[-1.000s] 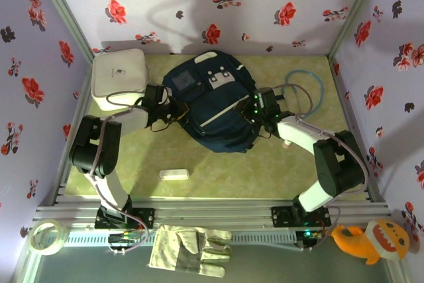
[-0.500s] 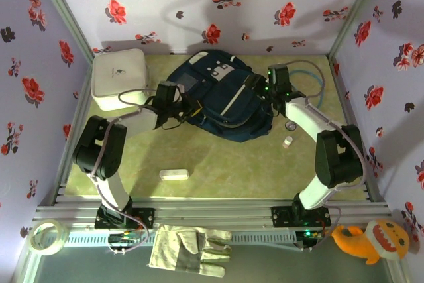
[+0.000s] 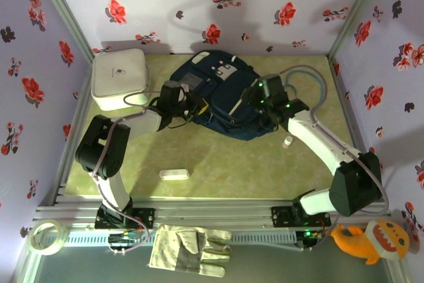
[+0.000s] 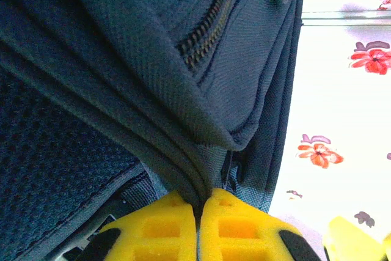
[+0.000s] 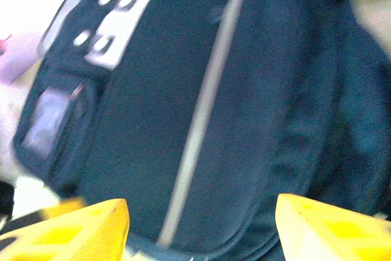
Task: Pack the student bag
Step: Adjust the student bag at the top-center of the table.
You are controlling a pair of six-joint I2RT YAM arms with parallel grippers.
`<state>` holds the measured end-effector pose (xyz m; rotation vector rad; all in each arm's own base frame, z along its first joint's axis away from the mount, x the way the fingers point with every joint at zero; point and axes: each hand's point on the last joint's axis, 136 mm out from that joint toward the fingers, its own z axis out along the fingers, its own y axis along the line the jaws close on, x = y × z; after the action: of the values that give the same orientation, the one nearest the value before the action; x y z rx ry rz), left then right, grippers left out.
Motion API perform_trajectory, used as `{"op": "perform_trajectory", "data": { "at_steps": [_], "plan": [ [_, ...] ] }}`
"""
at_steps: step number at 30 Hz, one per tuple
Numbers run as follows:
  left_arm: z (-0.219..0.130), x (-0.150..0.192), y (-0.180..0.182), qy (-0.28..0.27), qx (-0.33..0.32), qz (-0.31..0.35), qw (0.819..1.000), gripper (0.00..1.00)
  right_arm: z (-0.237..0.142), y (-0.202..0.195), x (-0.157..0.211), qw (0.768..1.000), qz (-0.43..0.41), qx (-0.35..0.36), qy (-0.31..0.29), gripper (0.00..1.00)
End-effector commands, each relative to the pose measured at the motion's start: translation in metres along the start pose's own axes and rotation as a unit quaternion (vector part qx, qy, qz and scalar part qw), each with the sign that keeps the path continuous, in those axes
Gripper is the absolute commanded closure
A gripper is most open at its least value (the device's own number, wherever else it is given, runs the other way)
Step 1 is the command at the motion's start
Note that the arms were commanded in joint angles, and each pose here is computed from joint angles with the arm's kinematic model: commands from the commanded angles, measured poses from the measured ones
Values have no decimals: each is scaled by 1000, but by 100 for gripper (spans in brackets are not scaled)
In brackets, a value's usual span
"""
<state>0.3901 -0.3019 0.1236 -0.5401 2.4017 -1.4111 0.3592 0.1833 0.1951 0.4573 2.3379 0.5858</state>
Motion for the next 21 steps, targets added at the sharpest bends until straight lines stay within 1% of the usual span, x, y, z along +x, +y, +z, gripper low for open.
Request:
{"op": "perform_trajectory", "data": {
  "at_steps": [1,3,6,8,13,17,21],
  "plan": [
    [4,5,-32,10,54,24,998,100,1,8,34,999,-34,15,-6,39],
    [5,6,-29,11,52,24,998,100,3,26,48,999,-49,-9,-14,41],
    [5,7,-27,12,51,22,998,100,11,42,59,998,-53,-23,-9,43],
    [5,8,-27,14,51,23,998,100,17,52,68,998,-57,-30,0,42],
    [4,10,-31,21,56,29,998,100,41,68,98,996,-54,-54,45,44],
    [3,12,-35,27,61,35,997,100,61,75,119,994,-52,-70,70,53],
    [3,12,-35,28,60,36,997,100,73,79,127,992,-55,-74,81,59]
  ]
}}
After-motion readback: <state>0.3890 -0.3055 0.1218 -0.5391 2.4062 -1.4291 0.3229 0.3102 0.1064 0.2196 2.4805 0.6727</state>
